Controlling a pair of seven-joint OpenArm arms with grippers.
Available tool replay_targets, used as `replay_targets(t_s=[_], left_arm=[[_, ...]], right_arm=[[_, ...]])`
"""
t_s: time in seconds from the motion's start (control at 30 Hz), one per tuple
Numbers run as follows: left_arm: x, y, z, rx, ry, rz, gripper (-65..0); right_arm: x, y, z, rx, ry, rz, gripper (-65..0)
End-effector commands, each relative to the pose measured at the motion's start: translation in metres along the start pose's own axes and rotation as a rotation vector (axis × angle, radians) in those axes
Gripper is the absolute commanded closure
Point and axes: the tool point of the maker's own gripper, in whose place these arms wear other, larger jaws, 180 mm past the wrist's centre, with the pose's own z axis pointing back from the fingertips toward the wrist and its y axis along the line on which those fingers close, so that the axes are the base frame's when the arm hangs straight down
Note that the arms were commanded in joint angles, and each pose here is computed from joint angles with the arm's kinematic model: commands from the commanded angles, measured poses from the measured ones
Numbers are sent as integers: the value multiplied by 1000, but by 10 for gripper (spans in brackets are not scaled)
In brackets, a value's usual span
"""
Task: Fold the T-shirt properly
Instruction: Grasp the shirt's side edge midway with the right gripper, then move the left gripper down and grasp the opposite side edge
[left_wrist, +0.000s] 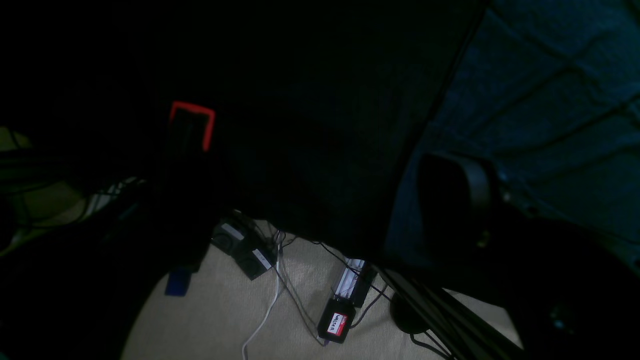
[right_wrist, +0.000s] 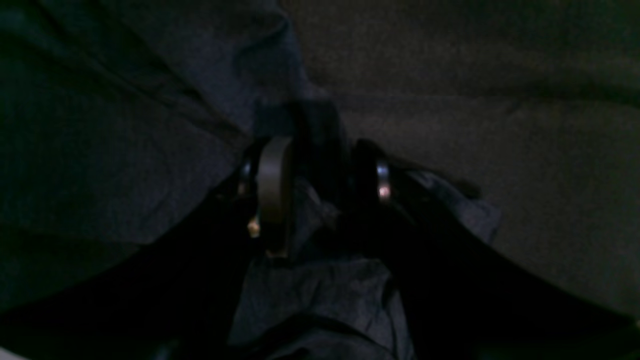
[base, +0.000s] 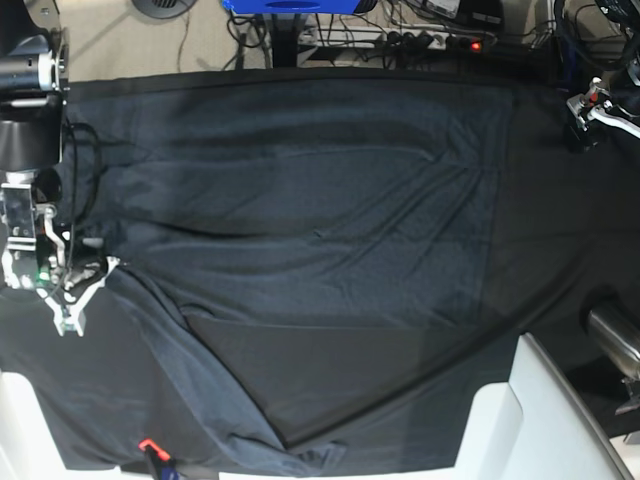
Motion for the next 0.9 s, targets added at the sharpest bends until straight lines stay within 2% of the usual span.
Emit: replay_targets(t_s=[0.0, 0.33, 0.37, 0.47, 0.63, 0.87], left_arm=[[13, 1, 4, -1, -38, -17, -596], [13, 1, 4, -1, -38, -17, -596], [13, 1, 4, -1, -38, -17, -596], [14, 1, 4, -1, -39, -18, -596], [13, -3, 2, -11, -30, -29, -596], [37, -34, -18, -86, -16, -149, -596]], right_arm=[[22, -10, 8, -20, -55, -4, -203], [22, -11, 8, -21, -56, -4, -183], [22, -11, 8, -21, -56, -4, -153], [22, -11, 8, -22, -56, -4, 0], [27, -11, 11, -24, -70, -2, -2], [45, -7, 34, -30, -138, 28, -2]])
